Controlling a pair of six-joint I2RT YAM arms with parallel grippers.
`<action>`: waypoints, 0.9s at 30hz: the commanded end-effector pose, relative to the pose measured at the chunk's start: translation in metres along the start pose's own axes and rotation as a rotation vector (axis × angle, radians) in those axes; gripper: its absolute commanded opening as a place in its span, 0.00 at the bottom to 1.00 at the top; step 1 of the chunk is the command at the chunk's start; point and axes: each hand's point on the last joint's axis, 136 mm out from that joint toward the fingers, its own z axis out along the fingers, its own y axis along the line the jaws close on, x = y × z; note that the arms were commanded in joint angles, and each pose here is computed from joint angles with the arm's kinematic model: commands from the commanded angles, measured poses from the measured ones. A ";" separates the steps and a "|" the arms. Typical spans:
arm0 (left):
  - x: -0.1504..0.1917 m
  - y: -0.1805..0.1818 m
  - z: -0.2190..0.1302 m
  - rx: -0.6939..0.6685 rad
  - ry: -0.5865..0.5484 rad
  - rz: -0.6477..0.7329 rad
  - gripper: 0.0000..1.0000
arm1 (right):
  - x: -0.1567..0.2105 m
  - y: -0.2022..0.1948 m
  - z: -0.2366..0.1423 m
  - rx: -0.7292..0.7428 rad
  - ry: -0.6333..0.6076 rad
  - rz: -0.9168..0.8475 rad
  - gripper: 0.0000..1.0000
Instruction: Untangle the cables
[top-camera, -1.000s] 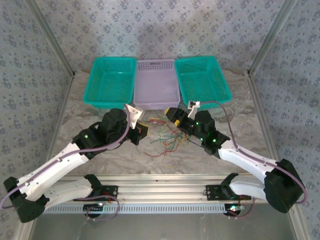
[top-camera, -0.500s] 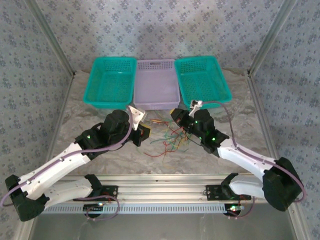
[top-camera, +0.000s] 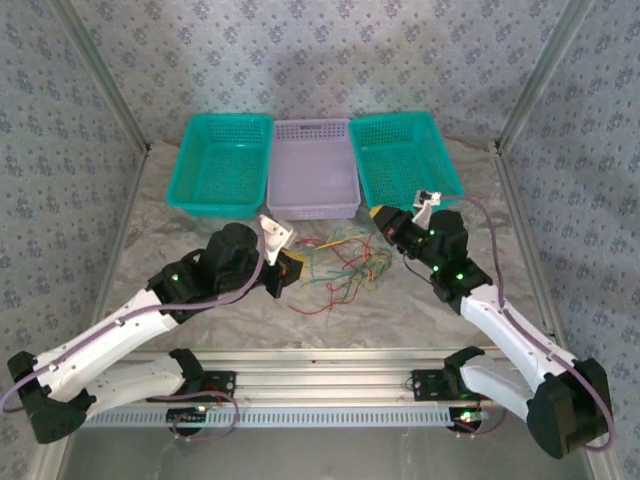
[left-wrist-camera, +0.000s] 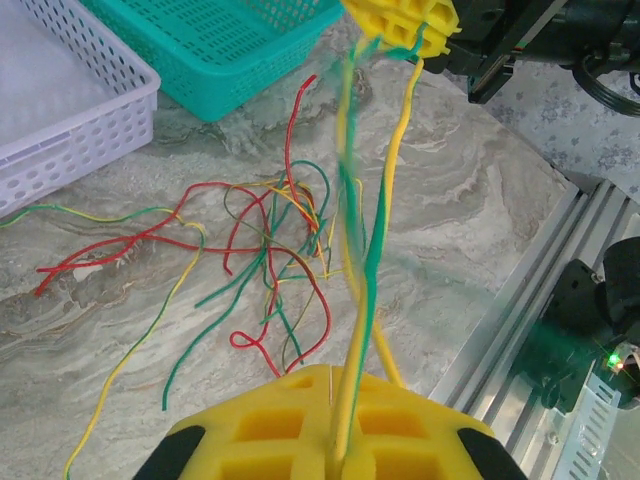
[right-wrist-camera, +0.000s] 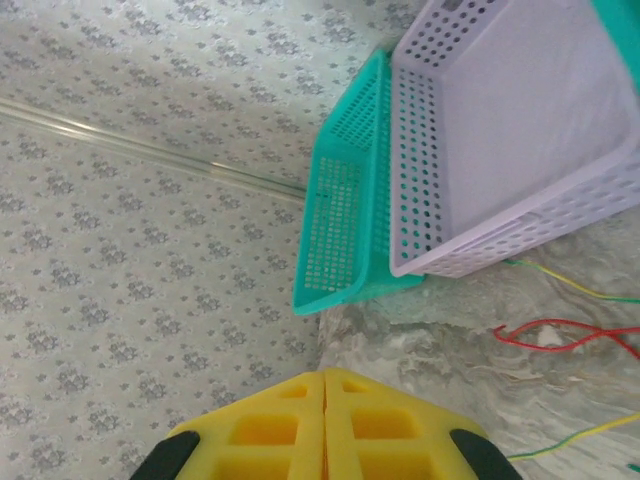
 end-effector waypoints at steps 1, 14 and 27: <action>0.016 0.017 -0.054 -0.107 0.027 0.007 0.00 | -0.080 -0.098 -0.043 0.376 -0.342 0.004 0.00; 0.024 0.017 -0.103 -0.132 0.038 0.035 0.00 | -0.130 -0.103 -0.114 0.544 -0.559 -0.077 0.00; 0.019 0.021 -0.064 -0.140 0.063 -0.008 0.00 | -0.008 0.035 -0.020 -0.082 0.067 -0.376 0.49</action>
